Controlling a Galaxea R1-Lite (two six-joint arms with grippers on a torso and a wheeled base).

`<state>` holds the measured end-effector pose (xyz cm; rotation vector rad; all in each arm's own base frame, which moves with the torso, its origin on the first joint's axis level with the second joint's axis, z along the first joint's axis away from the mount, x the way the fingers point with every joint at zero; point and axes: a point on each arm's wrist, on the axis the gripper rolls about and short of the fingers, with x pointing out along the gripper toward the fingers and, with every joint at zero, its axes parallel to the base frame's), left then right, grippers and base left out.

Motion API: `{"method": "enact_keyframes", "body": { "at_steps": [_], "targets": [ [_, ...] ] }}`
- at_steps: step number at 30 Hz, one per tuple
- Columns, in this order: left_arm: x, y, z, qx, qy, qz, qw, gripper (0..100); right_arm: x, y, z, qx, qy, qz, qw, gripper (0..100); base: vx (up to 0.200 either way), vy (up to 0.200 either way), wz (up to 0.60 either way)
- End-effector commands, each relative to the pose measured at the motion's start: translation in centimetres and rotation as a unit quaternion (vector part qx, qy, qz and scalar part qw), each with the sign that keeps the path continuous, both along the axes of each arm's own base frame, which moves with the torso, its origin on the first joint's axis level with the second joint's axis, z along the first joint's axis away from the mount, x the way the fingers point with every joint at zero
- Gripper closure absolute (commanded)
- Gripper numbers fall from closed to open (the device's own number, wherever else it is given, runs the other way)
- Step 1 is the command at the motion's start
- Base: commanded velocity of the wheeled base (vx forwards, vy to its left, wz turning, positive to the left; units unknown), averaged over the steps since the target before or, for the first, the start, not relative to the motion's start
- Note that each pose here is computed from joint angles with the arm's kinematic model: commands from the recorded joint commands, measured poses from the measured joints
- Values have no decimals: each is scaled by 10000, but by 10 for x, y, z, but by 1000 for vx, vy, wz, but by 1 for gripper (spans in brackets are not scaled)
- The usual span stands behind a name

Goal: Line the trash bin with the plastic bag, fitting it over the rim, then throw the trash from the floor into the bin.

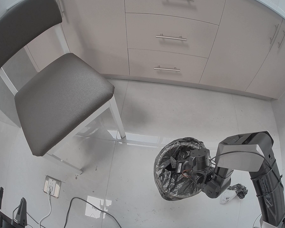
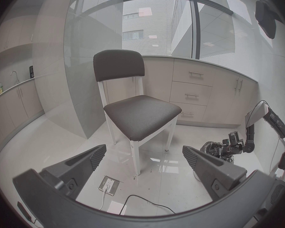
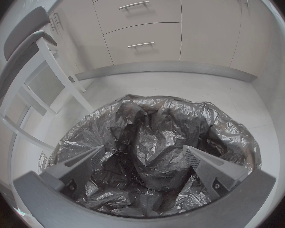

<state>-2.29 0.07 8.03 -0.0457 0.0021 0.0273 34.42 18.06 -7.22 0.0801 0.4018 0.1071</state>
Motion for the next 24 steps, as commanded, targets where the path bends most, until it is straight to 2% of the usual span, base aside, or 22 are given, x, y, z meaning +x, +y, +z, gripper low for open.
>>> {"method": "enact_keyframes", "body": {
  "at_steps": [1, 8, 11, 17, 22, 24],
  "targets": [
    [0, 0, -4, -1, 9, 2, 10000, 0, 1, 0, -10, -41, 75, 5, 10000, 0, 0, 0, 0],
    [0, 0, -4, -1, 9, 2, 10000, 0, -11, -3, -11, -192, 248, 117, 9994, 0, 0, 0, 0],
    [0, 0, -4, -1, 1, 2, 10000, 0, -22, -7, 4, -304, 241, 190, 9991, 0, 0, 0, 0],
    [0, 0, -4, 6, 9, 2, 10000, 0, -50, -17, 38, -273, 268, 390, 9985, 0, 0, 0, 0],
    [0, 0, -4, 6, 9, 2, 10000, 0, -73, -28, 57, -215, 94, 441, 9987, 0, 0, 0, 0],
    [0, 0, -4, 6, 9, 2, 10000, 0, -95, -42, 59, -630, 109, 628, 9960, 0, 0, 0, 0]
  ]
}}
